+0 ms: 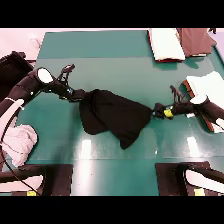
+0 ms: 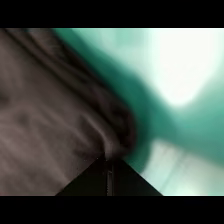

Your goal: Fold the shirts.

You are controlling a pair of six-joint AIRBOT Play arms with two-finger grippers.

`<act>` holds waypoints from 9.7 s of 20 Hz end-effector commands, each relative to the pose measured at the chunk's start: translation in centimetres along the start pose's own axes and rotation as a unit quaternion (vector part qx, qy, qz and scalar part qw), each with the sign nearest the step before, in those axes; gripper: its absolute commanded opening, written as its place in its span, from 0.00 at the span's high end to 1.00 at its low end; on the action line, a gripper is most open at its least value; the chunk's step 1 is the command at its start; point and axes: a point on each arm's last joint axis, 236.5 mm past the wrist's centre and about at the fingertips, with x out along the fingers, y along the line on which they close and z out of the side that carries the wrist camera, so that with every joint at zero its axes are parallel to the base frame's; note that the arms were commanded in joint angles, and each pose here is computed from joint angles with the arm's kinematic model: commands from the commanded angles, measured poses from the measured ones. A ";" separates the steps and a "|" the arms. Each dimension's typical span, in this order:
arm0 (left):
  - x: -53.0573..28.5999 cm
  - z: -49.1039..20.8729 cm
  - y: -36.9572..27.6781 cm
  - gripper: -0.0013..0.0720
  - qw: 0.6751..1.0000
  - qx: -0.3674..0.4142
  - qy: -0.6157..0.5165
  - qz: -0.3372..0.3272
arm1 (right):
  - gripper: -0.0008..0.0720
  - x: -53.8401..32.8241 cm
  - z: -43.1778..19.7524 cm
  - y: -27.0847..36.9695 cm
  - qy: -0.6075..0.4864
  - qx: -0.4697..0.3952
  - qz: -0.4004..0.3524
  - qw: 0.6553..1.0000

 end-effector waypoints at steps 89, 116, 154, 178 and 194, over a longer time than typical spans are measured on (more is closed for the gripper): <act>-10.8 0.2 7.9 0.95 0.990 -0.069 -0.115 0.032 | 0.35 -5.3 -5.3 -10.8 0.033 0.161 -0.066 0.984; -60.3 -4.3 -20.3 0.95 0.732 0.195 -0.653 0.008 | 0.96 -49.4 -0.2 23.9 -0.528 -0.308 -0.141 0.779; -1.4 1.8 13.4 0.94 0.993 -0.086 0.076 0.036 | 0.96 -9.5 10.6 -8.2 0.039 -0.055 -0.197 0.978; -0.4 -20.8 6.5 0.22 0.974 -0.206 0.086 -0.025 | 0.37 -16.0 6.6 -1.6 -0.062 -0.106 -0.180 0.976; -2.9 -17.5 5.0 0.95 0.985 -0.150 0.069 -0.044 | 0.24 -14.2 -7.0 -13.7 0.110 0.105 -0.186 0.971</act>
